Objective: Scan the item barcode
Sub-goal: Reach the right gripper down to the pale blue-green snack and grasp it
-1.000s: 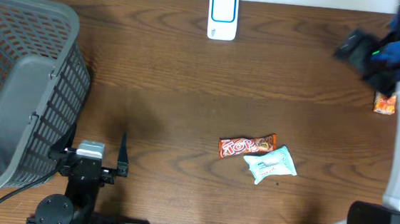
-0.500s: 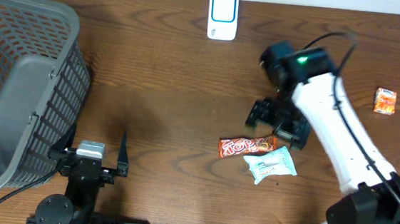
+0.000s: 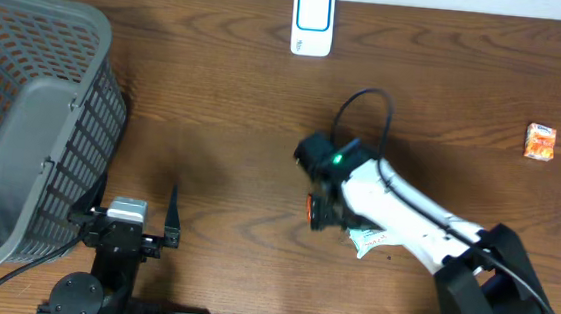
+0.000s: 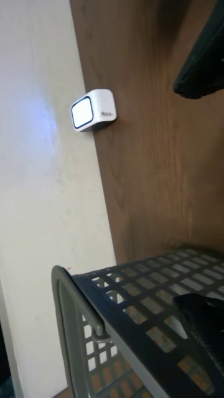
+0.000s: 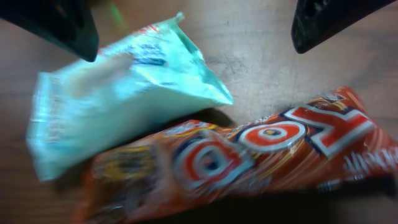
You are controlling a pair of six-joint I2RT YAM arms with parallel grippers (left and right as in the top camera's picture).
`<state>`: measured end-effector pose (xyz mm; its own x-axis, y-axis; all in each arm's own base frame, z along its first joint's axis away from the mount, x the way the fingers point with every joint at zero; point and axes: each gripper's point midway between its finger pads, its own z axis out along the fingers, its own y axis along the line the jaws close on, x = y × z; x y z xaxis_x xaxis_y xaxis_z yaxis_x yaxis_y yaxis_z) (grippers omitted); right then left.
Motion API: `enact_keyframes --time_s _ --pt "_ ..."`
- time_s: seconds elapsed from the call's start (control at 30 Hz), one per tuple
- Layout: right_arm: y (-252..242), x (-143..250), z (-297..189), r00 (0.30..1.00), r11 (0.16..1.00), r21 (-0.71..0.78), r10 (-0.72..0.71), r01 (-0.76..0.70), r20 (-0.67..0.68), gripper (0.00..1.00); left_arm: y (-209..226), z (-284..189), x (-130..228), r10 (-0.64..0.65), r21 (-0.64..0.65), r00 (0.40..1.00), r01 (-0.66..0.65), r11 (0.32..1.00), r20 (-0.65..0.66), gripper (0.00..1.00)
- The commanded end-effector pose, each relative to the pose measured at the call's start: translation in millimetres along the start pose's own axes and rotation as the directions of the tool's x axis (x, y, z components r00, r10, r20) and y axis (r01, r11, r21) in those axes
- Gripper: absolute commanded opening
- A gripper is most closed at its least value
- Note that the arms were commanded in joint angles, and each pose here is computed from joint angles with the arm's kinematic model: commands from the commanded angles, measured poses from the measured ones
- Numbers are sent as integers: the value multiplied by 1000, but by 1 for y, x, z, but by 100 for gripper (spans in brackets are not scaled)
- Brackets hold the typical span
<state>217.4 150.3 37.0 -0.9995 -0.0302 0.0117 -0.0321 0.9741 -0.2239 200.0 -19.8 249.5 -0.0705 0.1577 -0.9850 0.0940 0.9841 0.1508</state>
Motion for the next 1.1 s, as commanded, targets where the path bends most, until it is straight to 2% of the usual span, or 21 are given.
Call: enact_keyframes --time_s 0.0,0.13,0.27,0.33,0.37,0.4,0.5,0.57,0.7,0.77,0.87,0.97,1.07 --pt "-11 7 17 999 997 56 -50 49 7 84 -1 -1 -2 -5 4 1000 5 1000 6 100" --pt "-20 16 31 999 996 73 -40 41 -20 61 -1 -1 -2 -5 4 1000 5 1000 6 100" --pt "-24 24 41 999 996 82 -23 25 -32 58 -1 -1 -2 -5 4 1000 5 1000 6 100" --pt "-22 26 45 999 997 69 -21 24 -35 52 -1 -1 -2 -5 4 1000 5 1000 6 100" --pt "-19 28 48 999 998 51 -21 23 -43 41 -1 -1 -2 -5 4 1000 5 1000 6 100" --pt "-18 30 49 999 999 45 -20 23 -50 37 -1 -1 -2 -5 4 1000 5 1000 6 100" --pt "-17 31 51 998 999 39 -23 25 -52 2 -1 -1 -2 -5 4 1000 5 1000 6 100" --pt "-10 27 50 996 996 2 -85 85 -40 1 -1 -1 -2 -5 4 1000 5 1000 6 100" --pt "26 20 20 964 948 -191 -264 254 -29 1 -1 -1 -2 -5 4 1000 5 1000 6 100" --pt "54 15 -14 930 867 -350 -365 354 36 1 -1 -1 -2 -5 4 1000 5 1000 6 100" --pt "87 13 -77 860 660 -568 -470 492 198 1 -1 -1 -2 -5 4 1000 5 1000 6 100" --pt "101 12 -138 821 437 -718 -456 542 343 1 -1 -1 -2 -5 4 1000 5 1000 6 100" --pt "102 7 -178 807 236 -800 -392 552 442 1 -1 -1 -2 -5 4 1000 5 1000 6 100"
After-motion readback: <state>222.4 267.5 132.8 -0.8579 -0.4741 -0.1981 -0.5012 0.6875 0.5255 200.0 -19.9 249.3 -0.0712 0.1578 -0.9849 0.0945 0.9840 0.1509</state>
